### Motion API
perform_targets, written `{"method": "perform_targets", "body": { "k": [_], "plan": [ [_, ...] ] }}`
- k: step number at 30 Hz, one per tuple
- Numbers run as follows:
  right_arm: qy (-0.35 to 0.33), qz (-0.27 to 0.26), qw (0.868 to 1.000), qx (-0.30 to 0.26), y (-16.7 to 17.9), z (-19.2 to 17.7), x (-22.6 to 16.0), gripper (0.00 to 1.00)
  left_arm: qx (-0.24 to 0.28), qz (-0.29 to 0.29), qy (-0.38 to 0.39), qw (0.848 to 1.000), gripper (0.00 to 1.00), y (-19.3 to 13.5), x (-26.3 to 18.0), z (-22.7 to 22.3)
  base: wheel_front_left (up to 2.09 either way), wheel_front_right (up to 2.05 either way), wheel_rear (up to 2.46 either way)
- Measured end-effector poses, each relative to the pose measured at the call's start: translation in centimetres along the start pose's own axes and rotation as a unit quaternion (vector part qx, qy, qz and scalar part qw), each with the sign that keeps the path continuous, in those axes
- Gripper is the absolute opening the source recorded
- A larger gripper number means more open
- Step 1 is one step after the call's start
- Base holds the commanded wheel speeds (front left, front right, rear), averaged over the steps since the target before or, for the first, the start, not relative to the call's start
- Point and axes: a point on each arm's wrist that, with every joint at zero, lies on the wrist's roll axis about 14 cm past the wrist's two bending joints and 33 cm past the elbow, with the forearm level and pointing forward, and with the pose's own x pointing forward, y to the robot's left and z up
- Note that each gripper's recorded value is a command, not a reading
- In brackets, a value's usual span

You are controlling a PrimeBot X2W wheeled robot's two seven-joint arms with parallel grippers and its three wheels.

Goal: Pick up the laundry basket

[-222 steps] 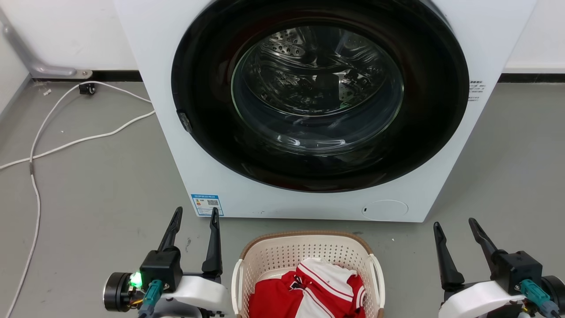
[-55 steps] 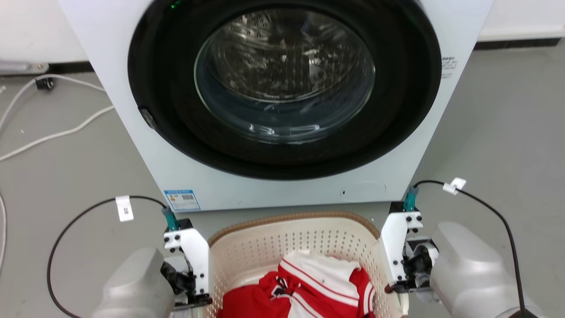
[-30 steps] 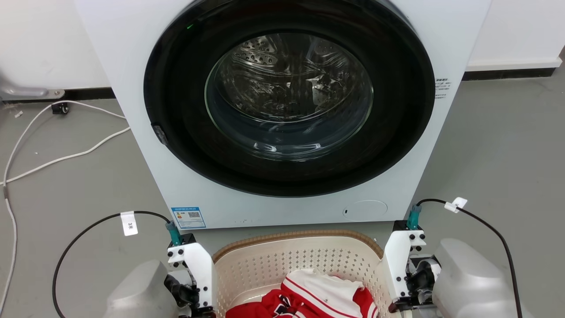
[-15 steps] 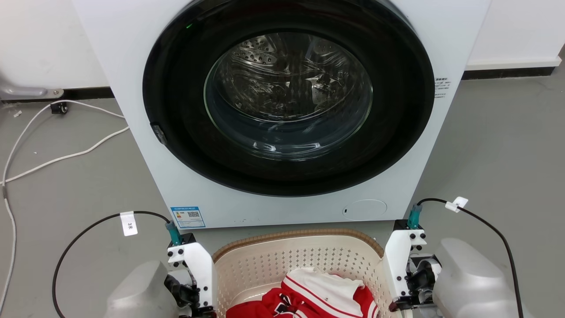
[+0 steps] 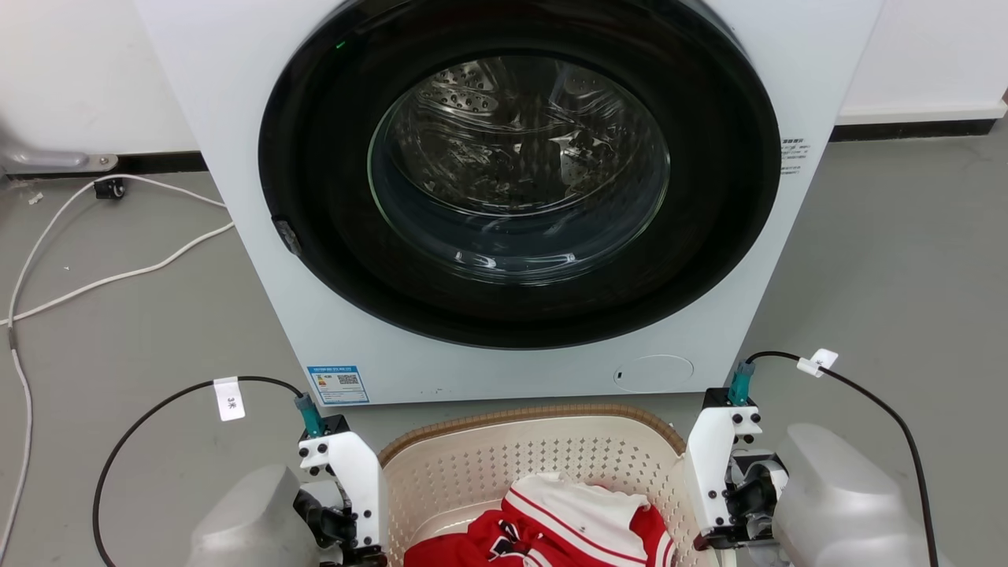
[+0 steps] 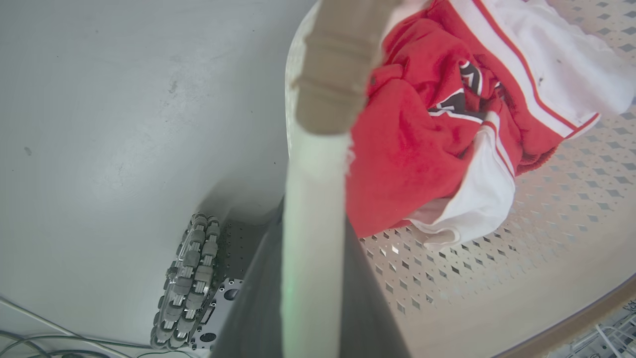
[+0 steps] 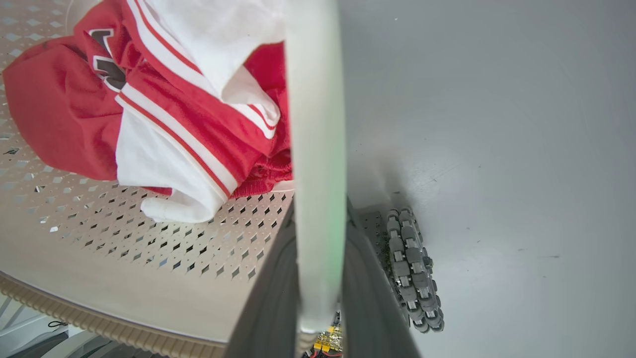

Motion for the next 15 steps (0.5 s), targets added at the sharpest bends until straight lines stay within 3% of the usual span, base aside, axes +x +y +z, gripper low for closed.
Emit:
{"method": "perform_targets", "body": {
  "k": [15],
  "plan": [
    [0.003, 0.0, 1.0, 0.001, -0.04, -0.12, 0.06, 0.0, -0.001, -0.001, -0.002, 1.0, 0.0, -0.02, 0.1, 0.06, 0.0, 0.0, 0.0]
  ]
}}
